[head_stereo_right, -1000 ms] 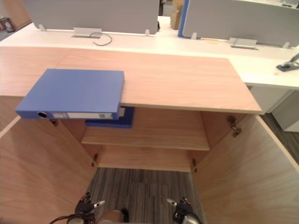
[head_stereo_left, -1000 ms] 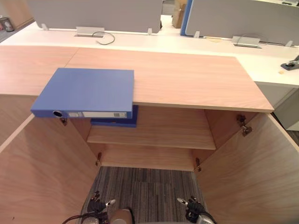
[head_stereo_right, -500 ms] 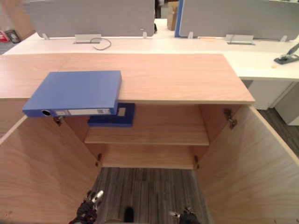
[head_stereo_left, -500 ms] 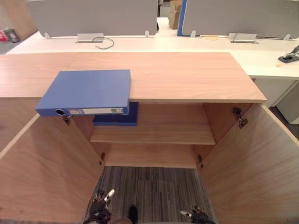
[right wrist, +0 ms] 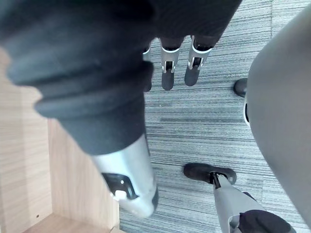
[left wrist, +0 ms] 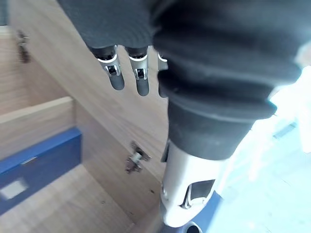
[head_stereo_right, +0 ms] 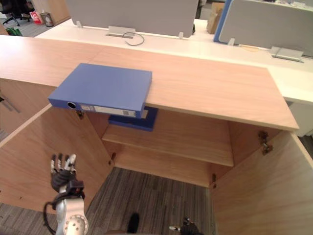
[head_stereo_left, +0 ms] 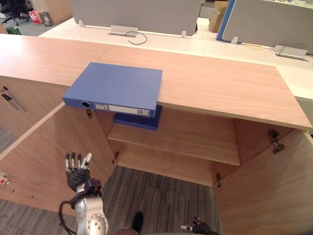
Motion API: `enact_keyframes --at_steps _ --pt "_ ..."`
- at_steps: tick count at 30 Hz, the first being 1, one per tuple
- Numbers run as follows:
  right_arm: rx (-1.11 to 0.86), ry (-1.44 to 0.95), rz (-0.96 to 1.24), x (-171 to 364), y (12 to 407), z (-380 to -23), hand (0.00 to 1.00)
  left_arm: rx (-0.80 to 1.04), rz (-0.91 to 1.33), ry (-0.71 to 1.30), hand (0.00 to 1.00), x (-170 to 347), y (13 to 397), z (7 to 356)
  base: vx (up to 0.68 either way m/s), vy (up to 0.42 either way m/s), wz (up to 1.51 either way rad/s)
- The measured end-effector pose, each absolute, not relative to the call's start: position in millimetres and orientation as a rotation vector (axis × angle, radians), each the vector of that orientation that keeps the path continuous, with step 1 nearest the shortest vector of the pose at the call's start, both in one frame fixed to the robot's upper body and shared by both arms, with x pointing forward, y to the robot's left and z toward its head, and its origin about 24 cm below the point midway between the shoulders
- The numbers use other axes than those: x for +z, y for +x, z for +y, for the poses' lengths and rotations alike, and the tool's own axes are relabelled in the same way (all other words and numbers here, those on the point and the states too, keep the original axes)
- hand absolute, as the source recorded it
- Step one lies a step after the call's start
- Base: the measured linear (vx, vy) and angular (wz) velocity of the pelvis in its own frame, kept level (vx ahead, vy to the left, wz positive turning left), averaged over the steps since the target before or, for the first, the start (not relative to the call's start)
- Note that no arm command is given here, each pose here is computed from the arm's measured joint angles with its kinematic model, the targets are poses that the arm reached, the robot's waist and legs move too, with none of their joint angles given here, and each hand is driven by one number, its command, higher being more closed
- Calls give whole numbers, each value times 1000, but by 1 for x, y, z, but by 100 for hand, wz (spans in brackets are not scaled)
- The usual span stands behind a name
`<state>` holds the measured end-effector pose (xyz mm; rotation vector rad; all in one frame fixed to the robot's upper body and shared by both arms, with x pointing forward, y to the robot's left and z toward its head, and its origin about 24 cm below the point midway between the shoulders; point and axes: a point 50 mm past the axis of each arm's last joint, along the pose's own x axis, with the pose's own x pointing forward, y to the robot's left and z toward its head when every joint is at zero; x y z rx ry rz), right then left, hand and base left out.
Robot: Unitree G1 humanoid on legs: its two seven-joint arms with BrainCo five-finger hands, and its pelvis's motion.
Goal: Walk over to the cabinet, pick up the folder, carry it to the office cabinet, place the folder inside the office cabinet, then close the office cabinet door
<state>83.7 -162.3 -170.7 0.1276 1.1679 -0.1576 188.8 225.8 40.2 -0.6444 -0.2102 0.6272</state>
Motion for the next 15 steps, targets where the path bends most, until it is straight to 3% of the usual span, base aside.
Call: enact_keyframes --at_steps 1,6,9,15 --pt "-158 128 1169 -171 83 -162 0 627 -227 -618 0 45 189 226 33 -26 -5" --pt "-168 128 1191 -173 75 -163 0 713 -363 22 0 96 186 228 -25 -7 -8" --pt "-151 103 1190 -172 74 -164 0 830 -407 294 0 112 179 233 -102 2 -7" --pt "-167 109 1190 -173 73 -166 0 952 -587 659 0 146 176 225 -81 10 0"
